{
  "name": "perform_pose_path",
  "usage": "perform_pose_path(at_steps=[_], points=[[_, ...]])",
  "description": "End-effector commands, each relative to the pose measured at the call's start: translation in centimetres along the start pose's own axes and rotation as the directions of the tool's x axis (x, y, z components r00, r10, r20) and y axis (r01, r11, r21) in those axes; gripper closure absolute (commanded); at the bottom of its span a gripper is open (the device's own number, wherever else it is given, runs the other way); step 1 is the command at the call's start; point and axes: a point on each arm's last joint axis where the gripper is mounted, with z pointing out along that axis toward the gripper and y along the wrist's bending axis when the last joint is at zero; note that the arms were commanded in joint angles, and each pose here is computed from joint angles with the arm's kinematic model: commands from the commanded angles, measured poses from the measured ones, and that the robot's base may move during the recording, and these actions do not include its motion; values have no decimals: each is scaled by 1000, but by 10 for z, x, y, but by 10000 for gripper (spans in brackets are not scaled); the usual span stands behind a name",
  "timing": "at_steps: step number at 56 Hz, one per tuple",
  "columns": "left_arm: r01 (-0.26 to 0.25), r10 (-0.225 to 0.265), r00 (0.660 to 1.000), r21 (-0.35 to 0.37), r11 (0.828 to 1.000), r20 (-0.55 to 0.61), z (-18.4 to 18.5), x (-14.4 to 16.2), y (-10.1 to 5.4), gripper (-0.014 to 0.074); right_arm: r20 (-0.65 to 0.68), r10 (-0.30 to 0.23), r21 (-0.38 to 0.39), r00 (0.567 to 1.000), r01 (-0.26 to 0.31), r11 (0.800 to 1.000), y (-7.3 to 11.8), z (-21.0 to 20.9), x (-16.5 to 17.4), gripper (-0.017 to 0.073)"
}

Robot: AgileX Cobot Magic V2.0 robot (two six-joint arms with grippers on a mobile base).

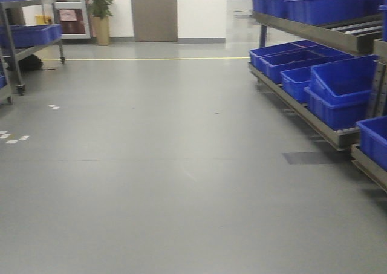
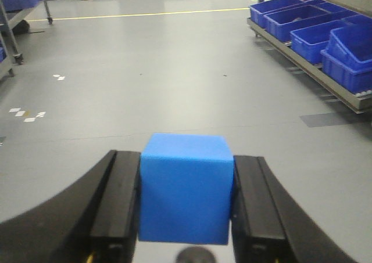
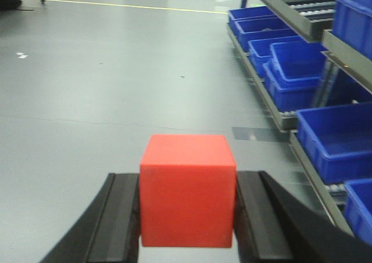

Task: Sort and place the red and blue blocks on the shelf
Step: 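Drive the base away from the table toward the bin shelves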

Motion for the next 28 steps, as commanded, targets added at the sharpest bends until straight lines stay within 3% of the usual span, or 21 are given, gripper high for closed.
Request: perform_pose_path(at_steps=[1,28], points=[[4,-4,993,1,1000,120,-3,-18,0,338,113,-7,11,994,6,1000,-1,-2,-17,176],[4,-4,993,1,1000,120,-3,-18,0,338,113,-7,11,994,6,1000,-1,-2,-17,176]])
